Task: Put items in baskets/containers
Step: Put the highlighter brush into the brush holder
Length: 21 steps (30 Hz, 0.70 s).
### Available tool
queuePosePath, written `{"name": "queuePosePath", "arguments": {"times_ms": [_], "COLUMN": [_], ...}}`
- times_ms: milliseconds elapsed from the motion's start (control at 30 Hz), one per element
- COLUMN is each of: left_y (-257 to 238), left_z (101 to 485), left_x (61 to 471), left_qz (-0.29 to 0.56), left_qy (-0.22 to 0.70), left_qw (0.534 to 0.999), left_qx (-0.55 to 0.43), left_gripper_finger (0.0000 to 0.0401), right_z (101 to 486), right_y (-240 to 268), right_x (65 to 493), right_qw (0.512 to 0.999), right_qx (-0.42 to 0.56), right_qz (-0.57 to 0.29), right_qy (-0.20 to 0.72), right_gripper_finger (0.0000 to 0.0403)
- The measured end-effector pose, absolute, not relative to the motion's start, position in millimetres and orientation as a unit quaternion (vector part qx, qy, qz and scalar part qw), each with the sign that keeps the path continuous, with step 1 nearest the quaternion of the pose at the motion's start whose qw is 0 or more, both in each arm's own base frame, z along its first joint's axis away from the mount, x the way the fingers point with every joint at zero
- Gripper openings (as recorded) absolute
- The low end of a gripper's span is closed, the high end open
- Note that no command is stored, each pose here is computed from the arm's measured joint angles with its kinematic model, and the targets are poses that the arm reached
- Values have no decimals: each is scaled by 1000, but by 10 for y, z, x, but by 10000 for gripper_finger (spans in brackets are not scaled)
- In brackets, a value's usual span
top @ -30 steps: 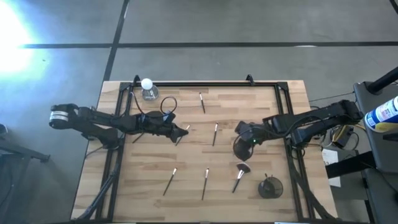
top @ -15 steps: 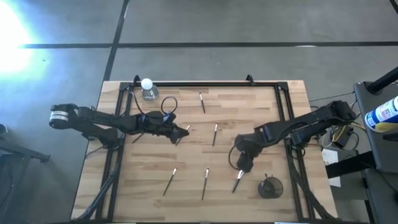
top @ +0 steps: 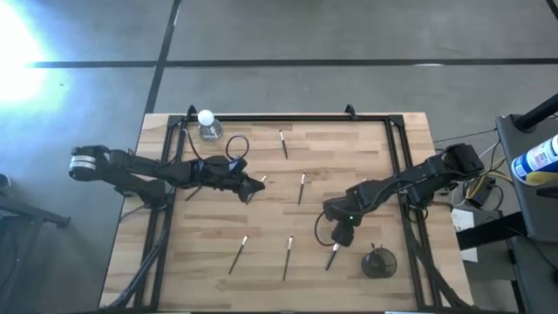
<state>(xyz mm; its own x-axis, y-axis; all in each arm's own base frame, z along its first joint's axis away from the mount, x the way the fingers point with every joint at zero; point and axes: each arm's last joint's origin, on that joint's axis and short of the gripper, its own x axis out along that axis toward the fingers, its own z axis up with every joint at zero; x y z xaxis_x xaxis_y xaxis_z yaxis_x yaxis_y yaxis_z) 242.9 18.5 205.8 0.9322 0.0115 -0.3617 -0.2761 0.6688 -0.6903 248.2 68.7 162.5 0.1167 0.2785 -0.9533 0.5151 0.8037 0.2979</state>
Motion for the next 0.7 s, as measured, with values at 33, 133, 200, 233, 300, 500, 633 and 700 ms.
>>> {"name": "queuePosePath", "arguments": {"times_ms": [33,133,200,233,300,500,633,700], "left_y": [185,184,183,183,183,183,183,183], "left_z": [2058,2058,2054,2052,2051,2051,2047,2042], "left_x": [2429,2429,2428,2427,2426,2426,2425,2423], "left_qz": [80,80,81,81,81,82,83,84], "left_qy": [166,166,168,168,168,169,170,172], "left_qw": [898,898,898,897,897,897,896,895], "left_qx": [-399,-399,-400,-400,-400,-401,-402,-403], "left_gripper_finger": [73,73,73,73,73,73,73,73], "right_z": [1606,1549,1508,1482,1420,1313,1330,1348], "right_y": [694,718,739,752,784,854,855,851], "right_x": [2493,2520,2538,2543,2544,2562,2566,2564], "right_qw": [685,683,681,678,670,657,664,671], "right_qx": [300,298,298,297,291,282,281,278], "right_qz": [-85,-83,-80,-78,-79,-60,-53,-55], "right_qy": [659,662,664,668,678,697,691,685], "right_gripper_finger": [164,154,146,142,135,126,102,75]}}
